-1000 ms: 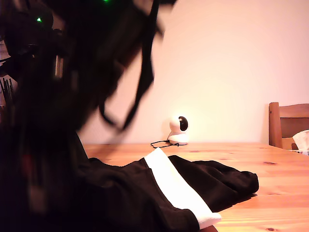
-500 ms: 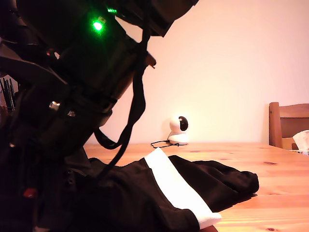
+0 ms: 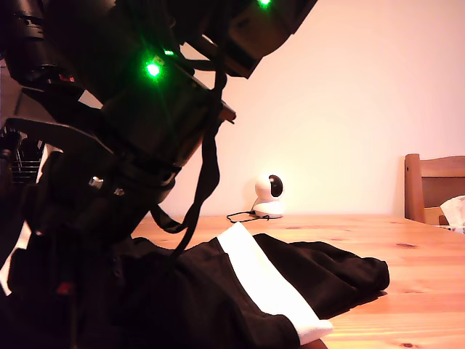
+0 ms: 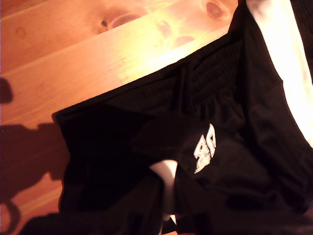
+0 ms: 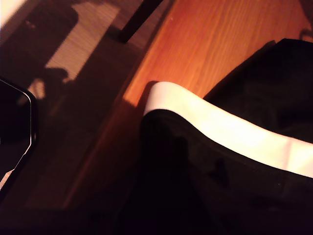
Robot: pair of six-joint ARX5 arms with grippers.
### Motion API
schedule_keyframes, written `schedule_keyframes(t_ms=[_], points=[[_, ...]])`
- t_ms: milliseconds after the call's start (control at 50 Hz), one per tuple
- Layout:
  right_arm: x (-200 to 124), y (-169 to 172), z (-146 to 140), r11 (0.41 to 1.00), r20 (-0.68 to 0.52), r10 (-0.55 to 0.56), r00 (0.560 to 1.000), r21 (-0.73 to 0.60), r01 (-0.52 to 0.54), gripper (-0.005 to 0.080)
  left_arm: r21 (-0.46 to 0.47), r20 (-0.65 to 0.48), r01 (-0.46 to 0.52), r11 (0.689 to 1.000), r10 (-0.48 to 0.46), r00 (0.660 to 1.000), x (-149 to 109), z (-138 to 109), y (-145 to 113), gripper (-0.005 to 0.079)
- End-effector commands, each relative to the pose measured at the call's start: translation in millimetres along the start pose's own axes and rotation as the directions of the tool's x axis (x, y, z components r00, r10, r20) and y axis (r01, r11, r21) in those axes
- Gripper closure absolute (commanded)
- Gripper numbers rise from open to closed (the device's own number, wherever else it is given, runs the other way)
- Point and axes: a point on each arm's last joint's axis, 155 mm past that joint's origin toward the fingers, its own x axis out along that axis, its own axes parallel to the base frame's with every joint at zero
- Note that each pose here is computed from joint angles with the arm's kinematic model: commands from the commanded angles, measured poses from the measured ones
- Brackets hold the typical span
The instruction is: Fold the shorts in front of you. After folding it, place it to the right side.
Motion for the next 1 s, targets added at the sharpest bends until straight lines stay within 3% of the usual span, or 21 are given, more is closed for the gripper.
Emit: schedule_keyframes(t_ms=[0, 240, 500, 780, 980], points=[[7, 12, -6, 1.0, -0.014, 0.021, 1.0, 0.002, -0.021, 0.0765, -0.002, -0.019, 0.004, 1.0, -0.004, 1.0, 7, -1, 4, 0.0763], [4, -15, 6, 0.993, 0.003, -0.049, 0.999, 0.107, 0.048, 0.0765, 0.007, -0.016, -0.004, 1.0, 0.004, 1.0, 7, 0, 5, 0.0763], [-17, -45, 27, 0.962, 0.032, -0.082, 0.996, 0.264, 0.07, 0.0765, 0.013, -0.016, -0.114, 0.993, 0.114, 0.993, 6, 1, 26, 0.0763], [-63, -75, 49, 0.899, 0.09, -0.15, 0.985, 0.427, 0.098, 0.0765, 0.015, -0.019, -0.165, 0.986, 0.165, 0.986, 5, 1, 35, 0.0763], [-92, -95, 38, 0.844, 0.077, -0.197, 0.977, 0.52, 0.129, 0.0765, 0.001, -0.061, -0.217, 0.976, 0.217, 0.974, 2, -9, 44, 0.0763]])
